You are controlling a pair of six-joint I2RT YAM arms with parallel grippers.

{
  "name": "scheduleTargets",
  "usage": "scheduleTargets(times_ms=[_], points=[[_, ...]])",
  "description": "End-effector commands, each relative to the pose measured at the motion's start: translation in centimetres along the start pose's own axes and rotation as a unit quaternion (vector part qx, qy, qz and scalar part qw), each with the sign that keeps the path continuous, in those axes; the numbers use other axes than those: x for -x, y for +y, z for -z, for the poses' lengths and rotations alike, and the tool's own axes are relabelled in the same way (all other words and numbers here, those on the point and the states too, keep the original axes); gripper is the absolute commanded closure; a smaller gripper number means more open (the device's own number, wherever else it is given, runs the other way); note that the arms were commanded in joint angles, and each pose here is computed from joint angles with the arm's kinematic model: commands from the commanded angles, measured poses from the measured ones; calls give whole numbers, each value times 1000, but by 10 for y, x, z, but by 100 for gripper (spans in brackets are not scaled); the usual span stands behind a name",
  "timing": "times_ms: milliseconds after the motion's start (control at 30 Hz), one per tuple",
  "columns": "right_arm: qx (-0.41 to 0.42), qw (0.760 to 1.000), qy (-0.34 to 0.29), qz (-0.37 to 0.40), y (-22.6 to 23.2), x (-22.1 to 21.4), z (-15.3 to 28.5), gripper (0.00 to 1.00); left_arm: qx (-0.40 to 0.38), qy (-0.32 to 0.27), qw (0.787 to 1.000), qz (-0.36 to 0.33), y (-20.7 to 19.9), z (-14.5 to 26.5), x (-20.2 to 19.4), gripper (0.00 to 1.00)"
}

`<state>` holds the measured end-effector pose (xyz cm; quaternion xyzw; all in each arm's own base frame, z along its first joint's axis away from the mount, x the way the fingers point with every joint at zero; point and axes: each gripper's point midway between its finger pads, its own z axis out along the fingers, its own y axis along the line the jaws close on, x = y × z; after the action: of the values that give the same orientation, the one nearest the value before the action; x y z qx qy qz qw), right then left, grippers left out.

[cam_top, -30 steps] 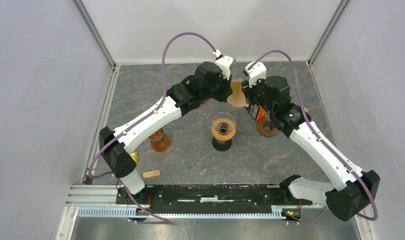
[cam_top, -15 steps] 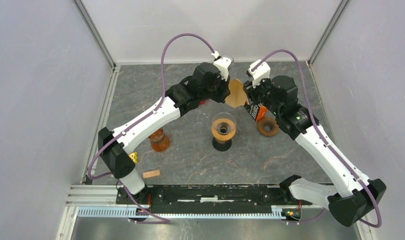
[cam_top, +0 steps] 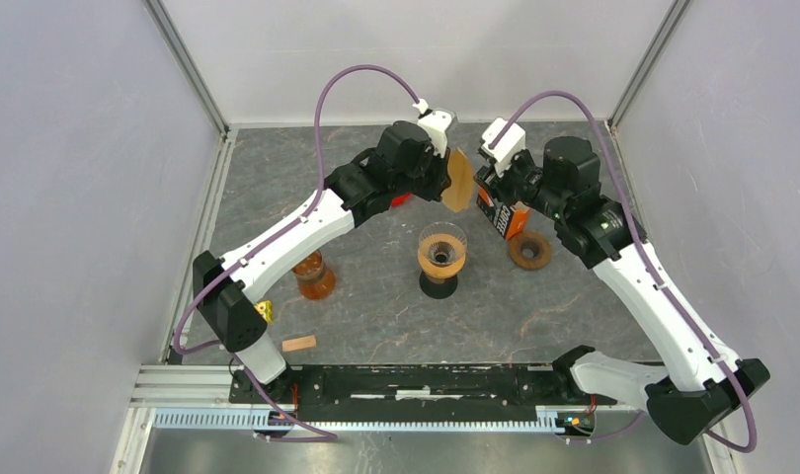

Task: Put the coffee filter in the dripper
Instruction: Adjust the coffee filter.

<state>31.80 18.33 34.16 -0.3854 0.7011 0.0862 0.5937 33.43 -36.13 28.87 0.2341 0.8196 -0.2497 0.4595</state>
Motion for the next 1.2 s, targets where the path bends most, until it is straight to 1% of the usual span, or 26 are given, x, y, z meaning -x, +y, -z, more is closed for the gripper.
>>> scheduleTargets(times_ms=[0, 100, 233, 467, 700, 867, 1000, 1167], points=[[75, 995, -12, 67, 17, 17, 13, 50, -18, -27, 999, 33, -9, 19, 23, 98], [107, 988, -16, 114, 26, 19, 24, 48, -19, -22, 999, 42, -9, 19, 20, 98], [161, 970, -39, 177, 50, 24, 44, 47, -32, -14, 998, 55, -14, 19, 18, 98], [217, 950, -65, 216, 93, 22, 44, 45, -42, -10, 996, 73, -18, 19, 19, 98], [240, 939, -51, 243, 121, 10, 26, 43, -56, -6, 993, 100, -25, 21, 17, 98], [220, 942, -33, 251, 122, 1, 12, 44, -61, -4, 992, 111, -27, 23, 18, 98], [197, 950, -26, 241, 116, -1, 3, 44, -66, 0, 991, 119, -29, 24, 17, 98], [185, 953, -16, 238, 114, -4, -7, 44, -74, 2, 989, 125, -32, 27, 17, 98]])
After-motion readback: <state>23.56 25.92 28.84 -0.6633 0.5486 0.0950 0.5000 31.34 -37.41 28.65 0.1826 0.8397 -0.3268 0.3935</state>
